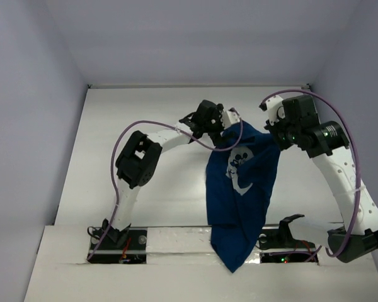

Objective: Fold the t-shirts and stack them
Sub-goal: Flatten out the tshirt

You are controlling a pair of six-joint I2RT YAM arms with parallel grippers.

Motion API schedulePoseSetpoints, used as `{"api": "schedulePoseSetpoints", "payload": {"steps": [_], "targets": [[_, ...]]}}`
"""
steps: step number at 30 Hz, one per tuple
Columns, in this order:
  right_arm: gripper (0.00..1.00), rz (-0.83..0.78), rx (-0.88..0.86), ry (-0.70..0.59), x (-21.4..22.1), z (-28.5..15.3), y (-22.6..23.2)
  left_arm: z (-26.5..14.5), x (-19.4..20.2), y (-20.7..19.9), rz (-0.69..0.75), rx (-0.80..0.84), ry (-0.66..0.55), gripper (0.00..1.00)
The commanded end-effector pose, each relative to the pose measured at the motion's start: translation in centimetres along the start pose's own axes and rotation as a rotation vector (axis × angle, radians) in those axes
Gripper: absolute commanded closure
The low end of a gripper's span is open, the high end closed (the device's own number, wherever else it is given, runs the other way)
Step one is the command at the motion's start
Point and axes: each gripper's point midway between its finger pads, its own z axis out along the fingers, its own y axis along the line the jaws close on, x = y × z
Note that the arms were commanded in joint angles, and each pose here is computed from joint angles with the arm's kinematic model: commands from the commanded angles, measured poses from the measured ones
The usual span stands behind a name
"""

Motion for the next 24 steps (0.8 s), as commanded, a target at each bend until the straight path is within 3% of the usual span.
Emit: {"api": "schedulePoseSetpoints", "payload": {"steps": [1, 4, 8, 10, 16, 24], "targets": [[1.00, 0.018, 0.008, -0.069, -1.0, -1.9, -0.5, -1.9, 1.4, 1.0, 0.296, -0.058, 0.063, 0.03], [1.00, 0.023, 0.009, -0.060, -0.7, -1.6, -0.5, -2.3, 3.2, 0.8, 0.408, -0.030, 0.081, 0.05], [1.00, 0.024, 0.002, -0.059, -0.6, -1.2, -0.3, -3.2, 1.4, 0.6, 0.409, 0.042, -0.048, 0.06], [1.00, 0.029, -0.003, -0.063, -0.7, -1.3, -0.2, -3.3, -0.1, 1.0, 0.403, -0.001, -0.117, 0.05], [1.00, 0.033, -0.022, -0.057, -0.5, -0.8, 0.2, -2.7, -3.2, 3.1, 0.326, -0.097, -0.212, 0.04], [1.00, 0.038, -0.041, -0.054, -0.6, 0.2, 0.7, -2.5, -7.0, 0.3, 0.220, 0.116, -0.322, 0.05]]}}
